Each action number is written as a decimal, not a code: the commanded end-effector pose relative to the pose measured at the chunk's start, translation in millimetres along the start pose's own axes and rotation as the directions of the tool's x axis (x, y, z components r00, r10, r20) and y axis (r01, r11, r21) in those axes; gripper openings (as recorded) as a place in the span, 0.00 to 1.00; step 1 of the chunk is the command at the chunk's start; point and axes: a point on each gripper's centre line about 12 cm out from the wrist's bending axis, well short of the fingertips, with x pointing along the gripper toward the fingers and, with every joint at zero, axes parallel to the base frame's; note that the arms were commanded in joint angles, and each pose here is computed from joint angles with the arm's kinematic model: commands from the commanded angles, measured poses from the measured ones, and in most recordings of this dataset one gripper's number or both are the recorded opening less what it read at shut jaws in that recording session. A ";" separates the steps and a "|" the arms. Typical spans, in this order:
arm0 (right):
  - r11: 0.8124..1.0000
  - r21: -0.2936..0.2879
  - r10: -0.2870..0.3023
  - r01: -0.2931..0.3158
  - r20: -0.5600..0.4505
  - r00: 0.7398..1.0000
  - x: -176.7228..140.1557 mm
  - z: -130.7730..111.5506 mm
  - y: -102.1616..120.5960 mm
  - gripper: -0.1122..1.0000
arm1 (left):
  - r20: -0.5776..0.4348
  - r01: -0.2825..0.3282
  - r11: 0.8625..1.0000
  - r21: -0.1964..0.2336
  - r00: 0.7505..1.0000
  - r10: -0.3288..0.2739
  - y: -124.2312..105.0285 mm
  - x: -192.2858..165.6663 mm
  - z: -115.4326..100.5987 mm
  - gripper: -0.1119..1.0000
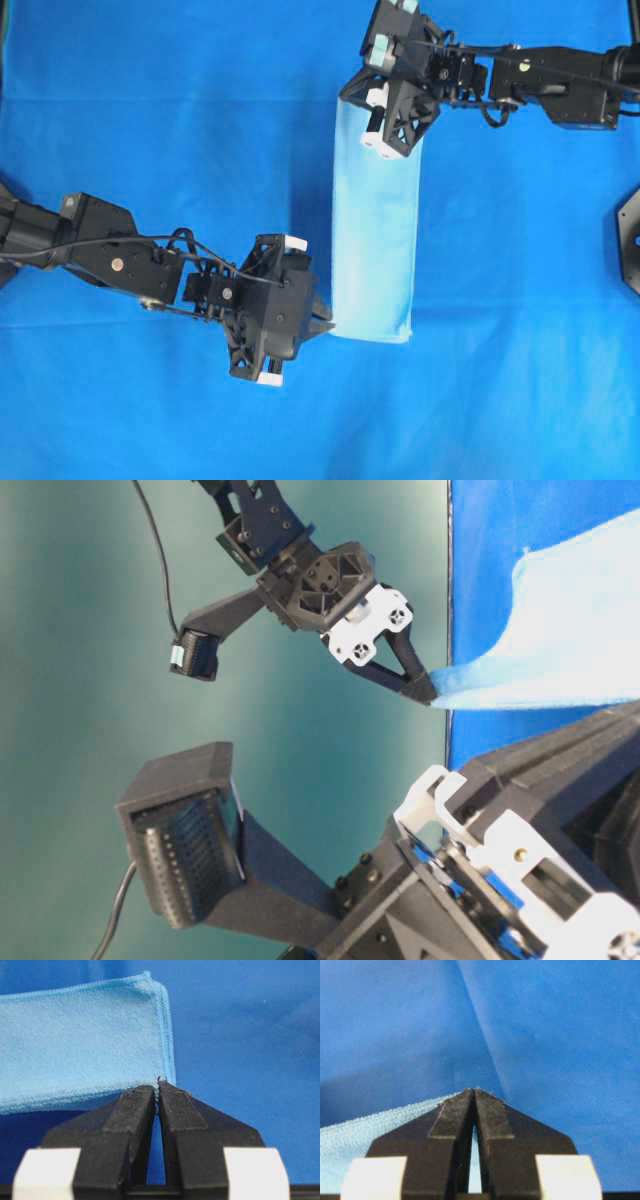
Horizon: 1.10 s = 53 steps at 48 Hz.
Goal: Fold the light blue towel.
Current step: 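Lay the towel down vertically, folding it into a long strip, then release the towel and move both grippers outward to the sides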
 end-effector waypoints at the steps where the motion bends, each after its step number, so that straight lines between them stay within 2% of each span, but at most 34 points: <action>1: 1.000 -0.008 0.007 -0.007 0.052 0.999 -1.3 13.0 0.5 0.11 | 0.046 0.017 1.000 0.016 0.999 -0.018 -9.2 -7.2 14.5 0.12; 16: 1.000 -0.013 0.015 -0.014 0.049 0.999 2.1 8.5 2.6 0.11 | 0.077 -0.002 1.000 0.002 0.997 0.002 0.7 -4.3 18.2 0.15; 20: 1.000 -0.014 0.016 -0.015 0.047 0.999 2.1 8.4 3.2 0.11 | 0.078 -0.003 1.000 0.001 0.997 0.003 1.4 -3.8 19.0 0.32; 25: 1.000 -0.015 0.014 -0.014 0.044 0.999 2.1 8.5 3.0 0.12 | 0.081 -0.004 1.000 0.010 0.997 0.003 1.4 -4.2 20.1 0.62; 27: 1.000 -0.015 0.014 -0.013 0.041 0.999 2.1 7.7 3.0 0.19 | 0.083 -0.004 1.000 0.013 0.997 0.003 1.4 -4.2 20.8 0.72; 29: 1.000 -0.018 0.014 -0.013 0.040 0.999 2.2 7.5 2.9 0.31 | 0.083 -0.006 1.000 0.015 0.997 0.005 2.1 -4.2 20.8 0.80; 31: 1.000 -0.025 0.013 -0.012 0.037 0.999 1.7 7.0 2.8 0.42 | 0.087 -0.007 1.000 0.016 0.996 0.006 2.7 -5.0 22.4 0.85; 34: 0.999 -0.037 0.013 -0.012 0.037 0.999 1.7 6.9 2.9 0.59 | 0.093 -0.010 1.000 0.014 0.996 0.008 4.1 -6.3 25.1 0.85; 37: 0.999 -0.045 0.013 -0.011 0.041 0.999 0.0 8.7 2.8 0.69 | 0.100 -0.010 1.000 0.017 0.995 0.008 4.1 -8.9 27.7 0.84; 42: 0.998 -0.055 0.017 -0.014 0.055 0.998 -6.1 11.6 4.7 0.64 | 0.113 -0.010 1.000 0.018 0.994 0.008 4.0 -17.2 34.9 0.84; 53: 0.993 -0.110 0.057 -0.045 0.104 0.993 -46.1 18.7 25.7 0.67 | 0.130 -0.008 1.000 0.020 0.991 0.006 3.7 -57.5 54.8 0.84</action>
